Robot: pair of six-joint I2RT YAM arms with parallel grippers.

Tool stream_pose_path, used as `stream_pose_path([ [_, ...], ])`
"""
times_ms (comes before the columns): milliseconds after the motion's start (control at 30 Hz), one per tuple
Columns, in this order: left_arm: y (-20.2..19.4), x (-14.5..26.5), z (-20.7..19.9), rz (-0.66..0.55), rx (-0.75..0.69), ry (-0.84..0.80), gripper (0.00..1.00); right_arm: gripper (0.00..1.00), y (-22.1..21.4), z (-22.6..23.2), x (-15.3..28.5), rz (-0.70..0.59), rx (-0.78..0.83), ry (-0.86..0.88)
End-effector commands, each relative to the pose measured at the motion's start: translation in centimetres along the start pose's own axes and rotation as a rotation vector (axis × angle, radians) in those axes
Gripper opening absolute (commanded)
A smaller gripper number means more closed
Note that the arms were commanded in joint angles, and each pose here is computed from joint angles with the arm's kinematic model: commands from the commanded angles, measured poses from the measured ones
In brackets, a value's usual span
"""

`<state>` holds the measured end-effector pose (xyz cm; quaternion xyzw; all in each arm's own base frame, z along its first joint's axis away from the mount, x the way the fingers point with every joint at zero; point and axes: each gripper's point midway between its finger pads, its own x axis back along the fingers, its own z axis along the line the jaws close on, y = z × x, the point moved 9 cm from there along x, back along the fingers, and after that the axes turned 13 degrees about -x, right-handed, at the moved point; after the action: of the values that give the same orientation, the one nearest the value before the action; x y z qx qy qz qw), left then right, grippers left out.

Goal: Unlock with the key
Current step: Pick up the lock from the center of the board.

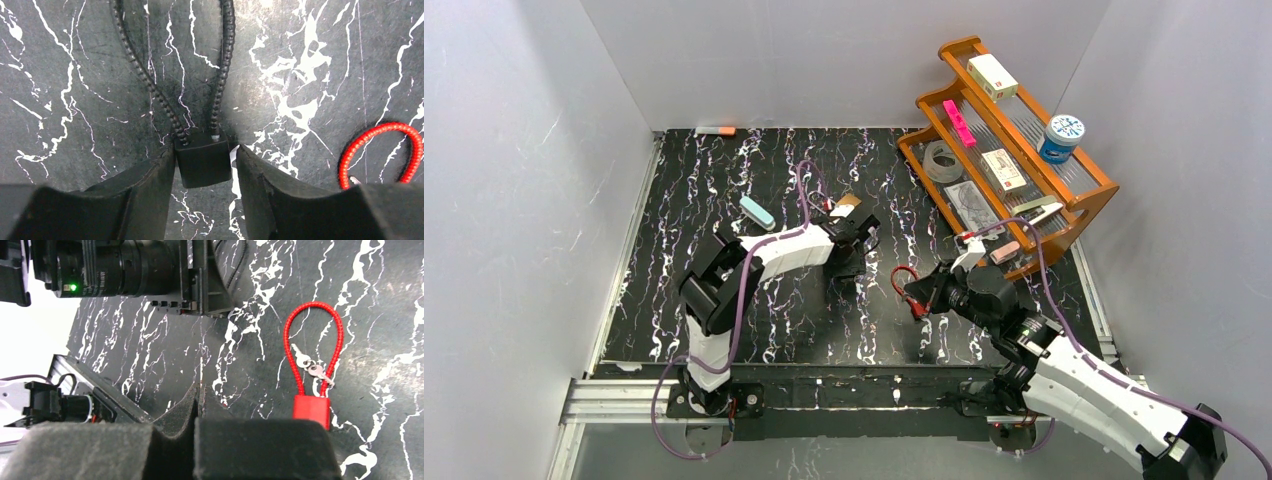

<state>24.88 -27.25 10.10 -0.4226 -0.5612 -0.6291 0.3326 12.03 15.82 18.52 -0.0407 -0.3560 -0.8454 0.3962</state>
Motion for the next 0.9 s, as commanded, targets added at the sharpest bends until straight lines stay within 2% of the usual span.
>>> stream_pose_path([
  [0,-3.2,-1.7,1.1,0.200,-0.118,0.077,0.49,0.01,0.8,1.9,0.2,-0.015,-0.061,0.095],
  [100,-3.2,-1.9,1.3,0.215,-0.148,0.107,0.50,0.01,0.9,2.2,0.3,-0.028,-0.081,0.121],
  [167,-3.2,-2.2,1.6,0.219,-0.162,0.141,0.47,0.01,0.9,2.1,0.3,-0.032,-0.084,0.117],
  [233,-3.0,-2.3,1.6,0.217,-0.172,0.154,0.37,0.01,0.8,2.0,0.3,-0.034,-0.083,0.111],
  [300,-2.7,-2.1,1.5,0.206,-0.167,0.150,0.21,0.01,0.8,1.8,0.3,-0.034,-0.078,0.101],
  [400,-2.1,-0.9,1.3,0.187,-0.159,0.127,0.07,0.01,0.7,1.7,0.1,-0.024,-0.076,0.097],
  [600,0.3,4.6,1.3,0.129,-0.066,-0.033,0.00,0.01,0.4,2.4,0.0,-0.001,-0.079,0.186],
  [767,3.3,10.2,3.4,0.067,0.135,-0.183,0.00,0.01,0.7,3.9,0.1,0.014,-0.051,0.312],
  [867,4.4,13.3,4.9,0.050,0.240,-0.191,0.00,0.01,1.0,4.9,0.3,0.027,-0.038,0.373],
])
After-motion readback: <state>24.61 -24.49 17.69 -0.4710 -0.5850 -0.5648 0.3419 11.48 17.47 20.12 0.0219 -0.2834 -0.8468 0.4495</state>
